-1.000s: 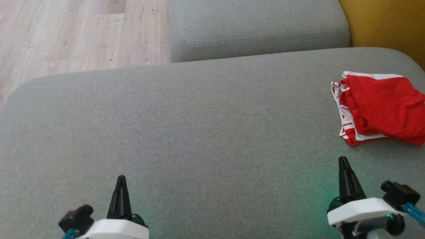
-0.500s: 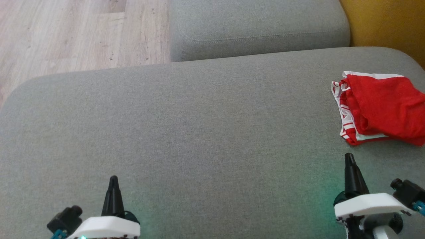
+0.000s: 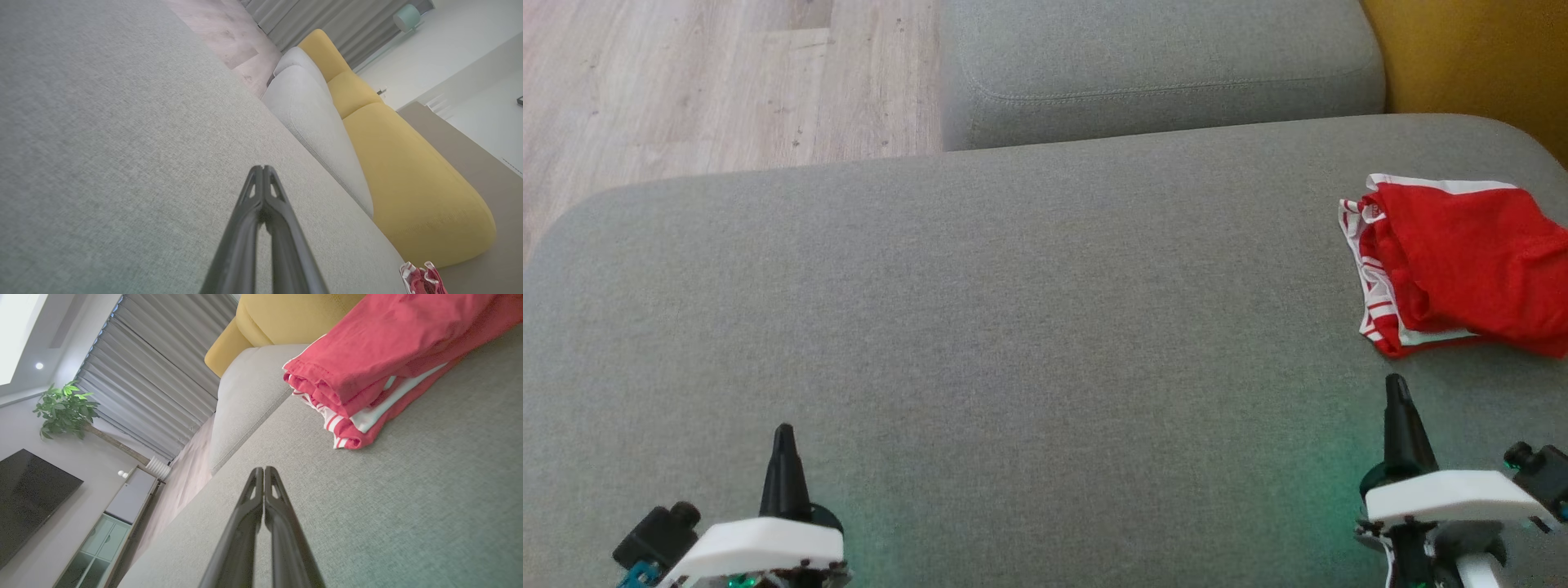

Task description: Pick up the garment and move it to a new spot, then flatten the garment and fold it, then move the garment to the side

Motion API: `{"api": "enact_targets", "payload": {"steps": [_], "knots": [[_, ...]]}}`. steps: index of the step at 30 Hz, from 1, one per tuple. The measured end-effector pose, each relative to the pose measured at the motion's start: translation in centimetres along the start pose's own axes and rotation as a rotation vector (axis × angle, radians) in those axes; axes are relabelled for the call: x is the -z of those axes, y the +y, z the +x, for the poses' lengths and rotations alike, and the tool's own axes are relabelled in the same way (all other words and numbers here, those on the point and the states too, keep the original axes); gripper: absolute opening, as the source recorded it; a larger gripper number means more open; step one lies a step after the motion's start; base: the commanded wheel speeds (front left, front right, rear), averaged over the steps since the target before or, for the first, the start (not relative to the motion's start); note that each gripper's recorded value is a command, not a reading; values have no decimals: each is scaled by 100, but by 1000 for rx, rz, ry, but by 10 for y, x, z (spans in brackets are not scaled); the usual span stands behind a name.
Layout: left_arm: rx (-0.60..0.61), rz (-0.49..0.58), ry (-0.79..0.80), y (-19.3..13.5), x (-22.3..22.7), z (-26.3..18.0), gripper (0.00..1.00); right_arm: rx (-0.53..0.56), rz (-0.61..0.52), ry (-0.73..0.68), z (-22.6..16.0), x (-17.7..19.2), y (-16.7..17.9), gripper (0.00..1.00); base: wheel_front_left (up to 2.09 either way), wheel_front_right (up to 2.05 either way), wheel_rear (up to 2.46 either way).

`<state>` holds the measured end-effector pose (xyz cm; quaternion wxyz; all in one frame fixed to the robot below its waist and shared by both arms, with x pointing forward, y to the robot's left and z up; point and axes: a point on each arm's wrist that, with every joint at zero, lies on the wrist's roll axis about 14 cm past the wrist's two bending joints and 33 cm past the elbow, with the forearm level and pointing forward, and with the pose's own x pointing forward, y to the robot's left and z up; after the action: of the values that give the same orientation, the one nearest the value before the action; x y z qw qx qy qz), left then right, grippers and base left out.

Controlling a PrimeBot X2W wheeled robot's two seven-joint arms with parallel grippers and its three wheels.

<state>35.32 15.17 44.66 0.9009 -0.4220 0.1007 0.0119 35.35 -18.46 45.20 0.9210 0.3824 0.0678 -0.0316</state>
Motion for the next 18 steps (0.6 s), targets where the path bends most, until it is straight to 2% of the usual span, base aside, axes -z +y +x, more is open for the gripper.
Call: {"api": "enact_targets", "payload": {"steps": [18], "knots": [[-12, -186, -8, 4, -10, 3, 0, 14, 211, -8, 4, -7, -2, 0, 0, 0, 0]]}}
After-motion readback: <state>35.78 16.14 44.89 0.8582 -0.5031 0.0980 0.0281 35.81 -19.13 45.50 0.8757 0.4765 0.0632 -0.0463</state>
